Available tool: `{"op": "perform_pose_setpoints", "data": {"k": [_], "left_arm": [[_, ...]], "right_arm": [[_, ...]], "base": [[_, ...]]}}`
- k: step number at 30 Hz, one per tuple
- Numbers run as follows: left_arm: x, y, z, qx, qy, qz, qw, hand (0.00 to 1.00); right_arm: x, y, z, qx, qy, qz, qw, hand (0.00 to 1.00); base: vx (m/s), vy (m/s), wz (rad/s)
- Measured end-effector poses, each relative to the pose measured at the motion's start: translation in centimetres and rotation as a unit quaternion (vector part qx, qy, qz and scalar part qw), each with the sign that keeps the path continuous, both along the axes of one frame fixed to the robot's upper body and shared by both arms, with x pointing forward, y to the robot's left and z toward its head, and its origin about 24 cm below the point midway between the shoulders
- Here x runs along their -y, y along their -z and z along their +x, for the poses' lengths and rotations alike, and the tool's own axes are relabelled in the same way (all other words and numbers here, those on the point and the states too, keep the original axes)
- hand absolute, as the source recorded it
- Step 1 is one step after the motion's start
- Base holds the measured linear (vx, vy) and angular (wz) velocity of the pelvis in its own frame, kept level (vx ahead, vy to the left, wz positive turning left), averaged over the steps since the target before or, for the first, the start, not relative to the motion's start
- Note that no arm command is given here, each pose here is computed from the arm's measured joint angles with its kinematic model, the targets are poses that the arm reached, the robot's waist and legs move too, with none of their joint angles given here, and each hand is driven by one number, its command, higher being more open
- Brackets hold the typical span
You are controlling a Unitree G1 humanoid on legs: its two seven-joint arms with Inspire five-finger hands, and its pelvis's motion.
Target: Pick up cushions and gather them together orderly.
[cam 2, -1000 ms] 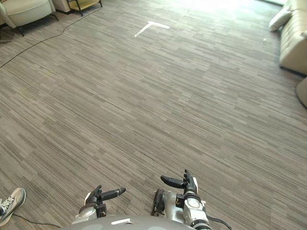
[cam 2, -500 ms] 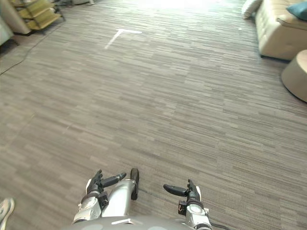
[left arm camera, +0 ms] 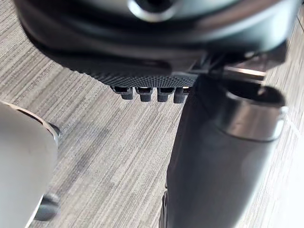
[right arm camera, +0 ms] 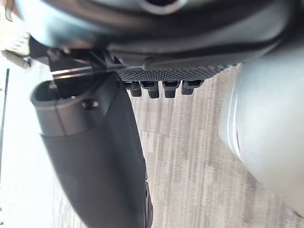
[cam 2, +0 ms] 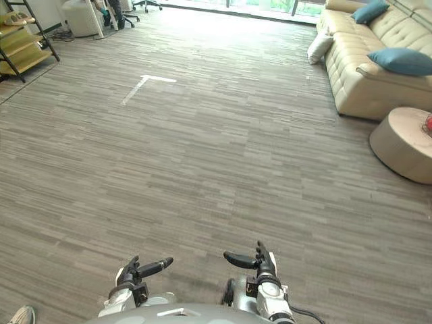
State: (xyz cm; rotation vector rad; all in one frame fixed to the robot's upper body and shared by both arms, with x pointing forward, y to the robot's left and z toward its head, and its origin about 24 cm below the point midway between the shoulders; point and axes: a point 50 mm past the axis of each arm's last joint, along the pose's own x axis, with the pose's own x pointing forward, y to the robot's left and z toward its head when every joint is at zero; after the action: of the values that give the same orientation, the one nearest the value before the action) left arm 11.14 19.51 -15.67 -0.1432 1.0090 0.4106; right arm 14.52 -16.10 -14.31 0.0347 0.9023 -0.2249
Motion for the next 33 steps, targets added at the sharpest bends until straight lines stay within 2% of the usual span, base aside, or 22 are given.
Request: {"op": "perform_pose_setpoints", "data": {"k": [3, 4, 5, 7, 14, 21, 23, 26, 33], "left_arm": [[0.7, 0.0, 0.4, 0.001, 0.028, -0.009, 1.000, 1.00], [0.2, 0.1, -0.5, -0.008, 0.026, -0.001, 1.000, 1.00], [0.7, 0.3, -0.9, -0.014, 0.029, -0.009, 0.999, 1.00], [1.0, 0.2, -0.6, -0.007, 0.025, -0.013, 1.000, 1.00], [0.3, -0.7, 0.9, 0.035, 0.008, -0.001, 0.999, 1.00], [0.5, -1.2, 2.1, 0.071, -0.024, -0.010, 0.997, 1.00], [-0.9, -1.4, 2.2, 0.072, -0.022, 0.005, 0.997, 1.00], [-1.6, -1.4, 2.2, 0.060, -0.019, 0.017, 0.998, 1.00], [-0.7, -0.7, 1.3, 0.030, 0.005, 0.011, 0.999, 1.00]], "right_arm": [[1.4, -0.5, 0.5, 0.016, 0.030, -0.008, 0.999, 1.00], [1.2, -0.2, -0.2, 0.005, 0.029, -0.006, 1.000, 1.00], [1.6, 0.0, -0.7, -0.005, 0.033, -0.008, 0.999, 1.00], [2.1, 0.2, -1.1, -0.017, 0.035, -0.014, 0.999, 1.00], [1.0, 1.0, -1.9, -0.054, 0.011, -0.005, 0.998, 1.00], [0.5, 1.1, -2.1, -0.066, -0.020, -0.015, 0.998, 1.00], [-0.6, 1.3, -2.5, -0.072, -0.013, 0.002, 0.997, 1.00], [-1.1, 1.3, -2.5, -0.072, -0.016, 0.012, 0.997, 1.00], [-0.4, 0.2, -0.9, -0.014, -0.016, 0.000, 1.000, 1.00]], "base": [[0.68, -0.314, 0.41], [0.70, -0.379, 0.49], [0.46, -0.239, 0.42], [0.44, -0.227, 0.19], [0.50, -0.164, -0.45], [0.56, 0.138, -0.76], [0.90, 0.310, -0.61], [0.67, 0.226, -0.25], [0.50, 0.064, 0.04]]}}
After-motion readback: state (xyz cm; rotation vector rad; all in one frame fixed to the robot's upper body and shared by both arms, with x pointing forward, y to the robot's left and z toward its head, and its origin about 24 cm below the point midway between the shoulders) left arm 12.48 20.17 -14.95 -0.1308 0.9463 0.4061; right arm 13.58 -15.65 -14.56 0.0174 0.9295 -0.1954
